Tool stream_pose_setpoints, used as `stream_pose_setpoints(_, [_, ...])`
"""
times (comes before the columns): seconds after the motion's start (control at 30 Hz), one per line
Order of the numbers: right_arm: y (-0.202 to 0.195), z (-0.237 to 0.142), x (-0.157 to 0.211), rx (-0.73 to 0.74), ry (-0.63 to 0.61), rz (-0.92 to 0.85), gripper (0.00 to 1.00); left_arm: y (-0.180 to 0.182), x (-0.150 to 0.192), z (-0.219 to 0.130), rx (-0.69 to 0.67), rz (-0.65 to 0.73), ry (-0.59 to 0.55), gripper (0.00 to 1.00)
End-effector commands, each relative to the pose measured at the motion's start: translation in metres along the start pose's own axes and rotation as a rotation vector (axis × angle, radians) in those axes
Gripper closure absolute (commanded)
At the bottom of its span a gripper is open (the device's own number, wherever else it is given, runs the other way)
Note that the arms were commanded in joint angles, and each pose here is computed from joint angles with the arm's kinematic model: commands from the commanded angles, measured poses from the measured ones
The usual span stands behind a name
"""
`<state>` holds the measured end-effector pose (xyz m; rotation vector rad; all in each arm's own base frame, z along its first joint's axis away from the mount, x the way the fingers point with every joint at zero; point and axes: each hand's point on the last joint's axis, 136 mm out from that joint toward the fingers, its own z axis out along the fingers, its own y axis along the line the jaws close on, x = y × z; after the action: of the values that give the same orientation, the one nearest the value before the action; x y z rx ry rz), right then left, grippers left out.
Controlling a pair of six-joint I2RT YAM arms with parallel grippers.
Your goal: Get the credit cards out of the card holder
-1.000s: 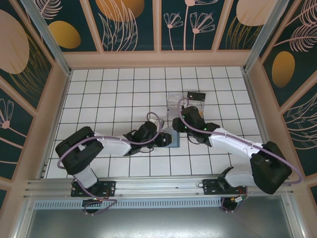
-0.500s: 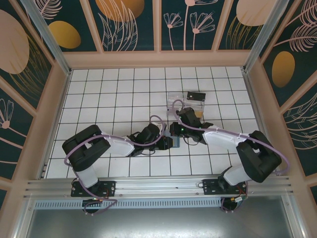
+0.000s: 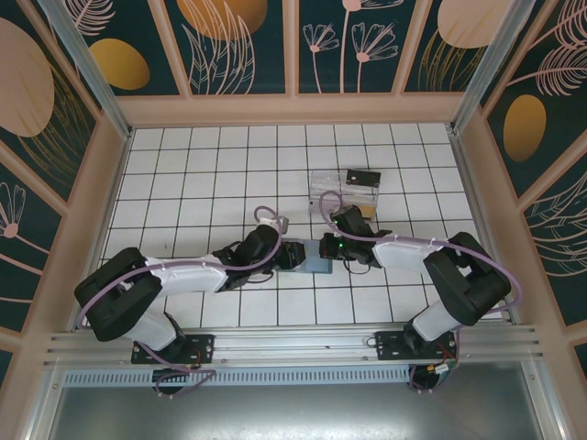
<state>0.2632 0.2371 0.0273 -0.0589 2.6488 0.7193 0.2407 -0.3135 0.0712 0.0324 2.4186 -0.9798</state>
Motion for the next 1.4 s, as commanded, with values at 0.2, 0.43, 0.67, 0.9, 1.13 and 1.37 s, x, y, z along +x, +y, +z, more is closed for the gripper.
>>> stream_pose_setpoints(0.2, [0.007,-0.009,0.002,0.030,-0.016,-0.048,0.91,0.055,0.016,0.000,-0.170,-0.044,0.042,0.62])
stream_pose_setpoints(0.43, [0.007,-0.003,0.007,0.032,0.000,-0.056,0.91,0.062,0.012,-0.001,-0.209,-0.039,0.021,0.62])
stream_pose_setpoints(0.67, [0.009,-0.003,0.006,0.031,-0.004,-0.058,0.91,0.056,0.018,0.008,-0.165,-0.034,0.058,0.63])
stream_pose_setpoints(0.9, [0.007,-0.002,0.007,0.033,-0.002,-0.057,0.91,0.050,0.023,0.012,-0.129,-0.030,0.084,0.63])
stream_pose_setpoints(1.13, [0.007,0.000,0.008,0.033,0.003,-0.056,0.91,0.046,0.010,0.003,-0.148,-0.013,0.042,0.63])
stream_pose_setpoints(1.37, [0.008,-0.010,-0.001,0.058,-0.030,-0.068,0.90,0.039,0.004,0.002,-0.138,0.004,0.036,0.62])
